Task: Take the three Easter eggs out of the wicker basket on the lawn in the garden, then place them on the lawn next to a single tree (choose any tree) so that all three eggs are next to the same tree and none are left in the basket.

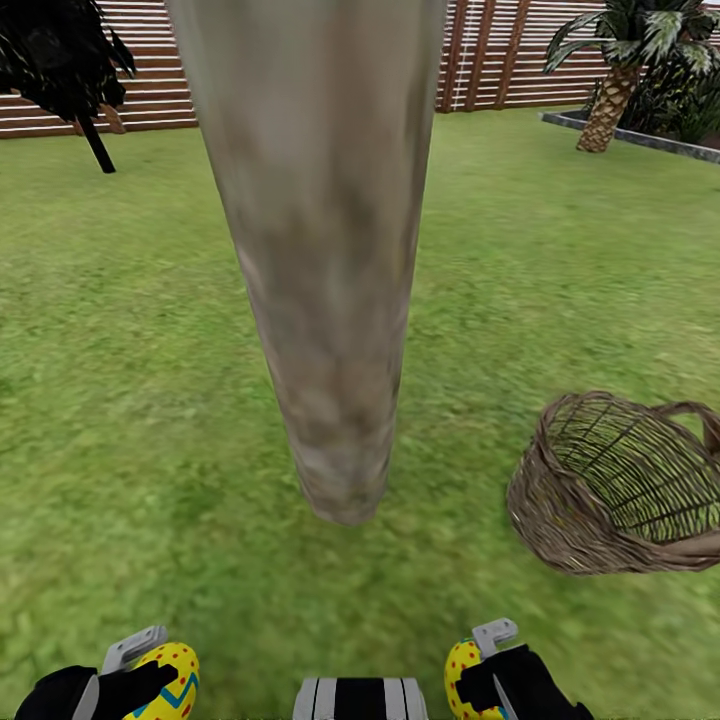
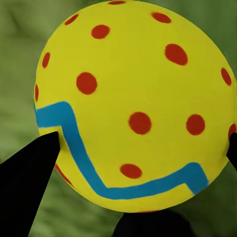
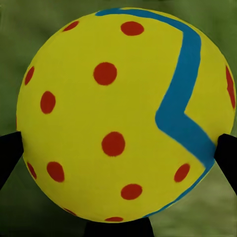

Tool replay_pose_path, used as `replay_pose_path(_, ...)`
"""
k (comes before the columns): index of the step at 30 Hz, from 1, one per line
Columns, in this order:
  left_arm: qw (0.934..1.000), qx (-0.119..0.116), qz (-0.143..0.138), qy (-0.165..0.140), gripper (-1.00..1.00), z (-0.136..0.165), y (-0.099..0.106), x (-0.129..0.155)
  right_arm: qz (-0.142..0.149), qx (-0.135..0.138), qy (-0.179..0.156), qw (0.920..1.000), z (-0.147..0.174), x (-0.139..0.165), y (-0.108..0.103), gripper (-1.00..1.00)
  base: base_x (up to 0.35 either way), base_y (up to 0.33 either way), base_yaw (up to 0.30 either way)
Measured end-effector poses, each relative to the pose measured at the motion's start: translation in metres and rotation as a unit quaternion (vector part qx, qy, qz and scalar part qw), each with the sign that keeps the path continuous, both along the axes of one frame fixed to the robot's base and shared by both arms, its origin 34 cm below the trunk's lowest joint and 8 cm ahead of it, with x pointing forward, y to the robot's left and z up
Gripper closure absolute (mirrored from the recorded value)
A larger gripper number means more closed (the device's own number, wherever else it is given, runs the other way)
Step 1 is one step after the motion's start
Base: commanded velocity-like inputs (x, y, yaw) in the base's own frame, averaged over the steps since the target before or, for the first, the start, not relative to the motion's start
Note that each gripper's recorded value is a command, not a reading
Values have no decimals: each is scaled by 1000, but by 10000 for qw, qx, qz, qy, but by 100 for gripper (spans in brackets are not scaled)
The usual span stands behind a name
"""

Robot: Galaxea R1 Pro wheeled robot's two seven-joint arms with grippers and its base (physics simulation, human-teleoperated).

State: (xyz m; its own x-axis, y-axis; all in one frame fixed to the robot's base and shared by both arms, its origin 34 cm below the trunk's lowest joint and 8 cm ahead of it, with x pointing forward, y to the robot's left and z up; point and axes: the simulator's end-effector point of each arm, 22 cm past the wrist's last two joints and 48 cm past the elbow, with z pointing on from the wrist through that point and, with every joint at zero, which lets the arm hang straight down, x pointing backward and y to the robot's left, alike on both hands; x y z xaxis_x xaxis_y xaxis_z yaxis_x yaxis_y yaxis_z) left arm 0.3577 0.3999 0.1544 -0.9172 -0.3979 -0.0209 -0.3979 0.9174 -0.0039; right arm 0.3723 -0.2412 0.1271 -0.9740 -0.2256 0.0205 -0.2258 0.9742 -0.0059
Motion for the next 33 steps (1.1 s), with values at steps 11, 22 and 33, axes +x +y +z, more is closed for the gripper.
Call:
replay_pose_path(11, 10000, -10, 8, 7, -100, -1, -1, -1, -4, 5, -6, 10000, -1, 1, 0, 100, 0, 0, 0)
replay_pose_path(22, 10000, 11, 45, -30, -100, 0, 2, 1, -44, 16, -8, 10000, 0, 1, 0, 100, 0, 0, 0)
replay_pose_path(33, 10000, -5, 47, -57, -100, 2, 0, 3, -21, -22, -7, 10000, 1, 0, -3, -100, -13, 0, 0)
